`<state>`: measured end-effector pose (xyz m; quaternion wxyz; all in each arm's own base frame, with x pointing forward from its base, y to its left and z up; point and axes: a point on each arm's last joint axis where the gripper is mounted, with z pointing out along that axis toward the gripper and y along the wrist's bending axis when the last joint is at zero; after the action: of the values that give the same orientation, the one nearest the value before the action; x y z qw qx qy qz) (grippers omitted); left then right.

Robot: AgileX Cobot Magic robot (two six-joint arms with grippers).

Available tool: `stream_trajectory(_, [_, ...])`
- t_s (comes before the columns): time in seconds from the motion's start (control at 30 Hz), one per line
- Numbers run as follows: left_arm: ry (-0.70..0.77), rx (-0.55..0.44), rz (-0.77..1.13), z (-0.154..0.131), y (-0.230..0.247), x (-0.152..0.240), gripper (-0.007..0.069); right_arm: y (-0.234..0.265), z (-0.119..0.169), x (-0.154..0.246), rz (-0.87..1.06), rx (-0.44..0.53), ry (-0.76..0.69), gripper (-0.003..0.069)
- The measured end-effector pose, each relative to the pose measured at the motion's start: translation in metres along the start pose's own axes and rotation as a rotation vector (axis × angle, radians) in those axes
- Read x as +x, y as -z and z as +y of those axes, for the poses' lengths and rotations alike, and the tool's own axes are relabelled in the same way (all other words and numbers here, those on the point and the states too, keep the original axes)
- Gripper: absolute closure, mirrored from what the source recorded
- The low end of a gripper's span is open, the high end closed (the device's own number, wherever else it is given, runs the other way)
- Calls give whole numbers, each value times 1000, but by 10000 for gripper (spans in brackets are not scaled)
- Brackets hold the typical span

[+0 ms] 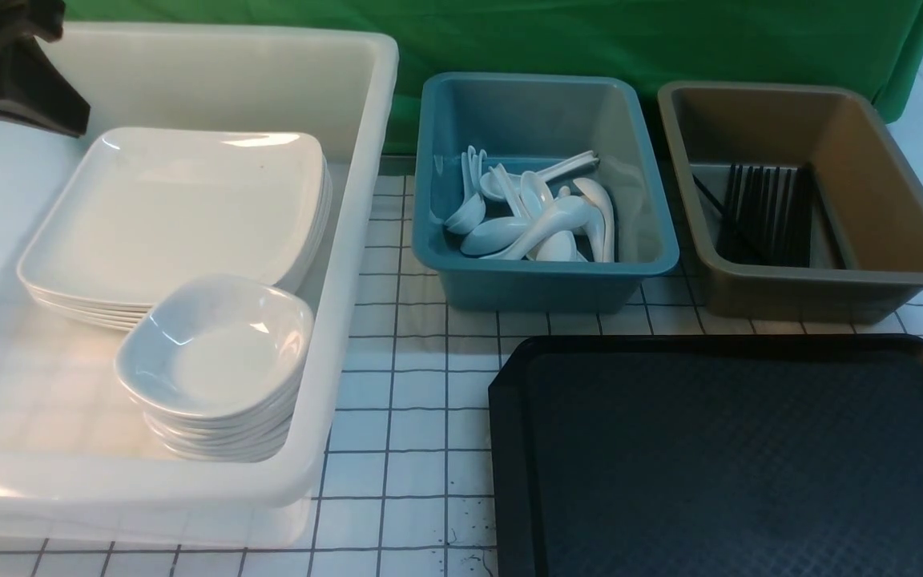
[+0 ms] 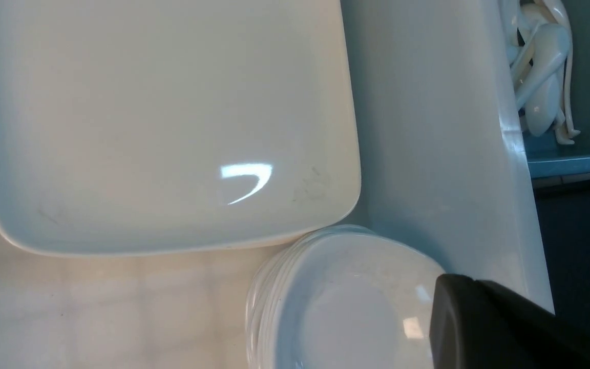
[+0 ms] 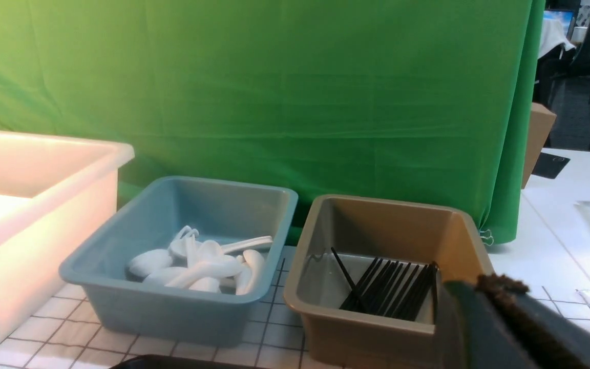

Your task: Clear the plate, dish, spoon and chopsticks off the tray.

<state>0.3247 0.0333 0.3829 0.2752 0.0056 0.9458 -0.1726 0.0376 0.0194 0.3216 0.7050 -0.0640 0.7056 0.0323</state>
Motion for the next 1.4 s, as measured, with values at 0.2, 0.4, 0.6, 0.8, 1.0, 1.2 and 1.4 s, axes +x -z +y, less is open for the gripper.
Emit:
stream_trajectory(0.2, [15,39,-11,-4,0,-1,627,-6,-3,28,78,12,73,558])
stream_trajectory(0.4, [22,57,-16,-5,0,-2,627,-6,-5,64,155,-9,224,545])
stream_trajectory(0.6, [42,58,-19,-6,1,-1,627,-9,-8,108,242,4,311,536])
stream_trajectory(0.8, [42,83,-41,-22,17,13,626,-13,-9,139,321,5,346,526])
stream_trajectory(1.0, [-22,69,-75,-40,43,39,625,-14,-10,138,301,15,347,515])
stream_trajectory(1.2, [-97,41,-79,-48,58,72,624,-14,-10,138,296,17,348,498])
stream_trajectory(1.4, [-113,39,-57,-49,56,92,622,-14,-10,138,294,26,288,489])
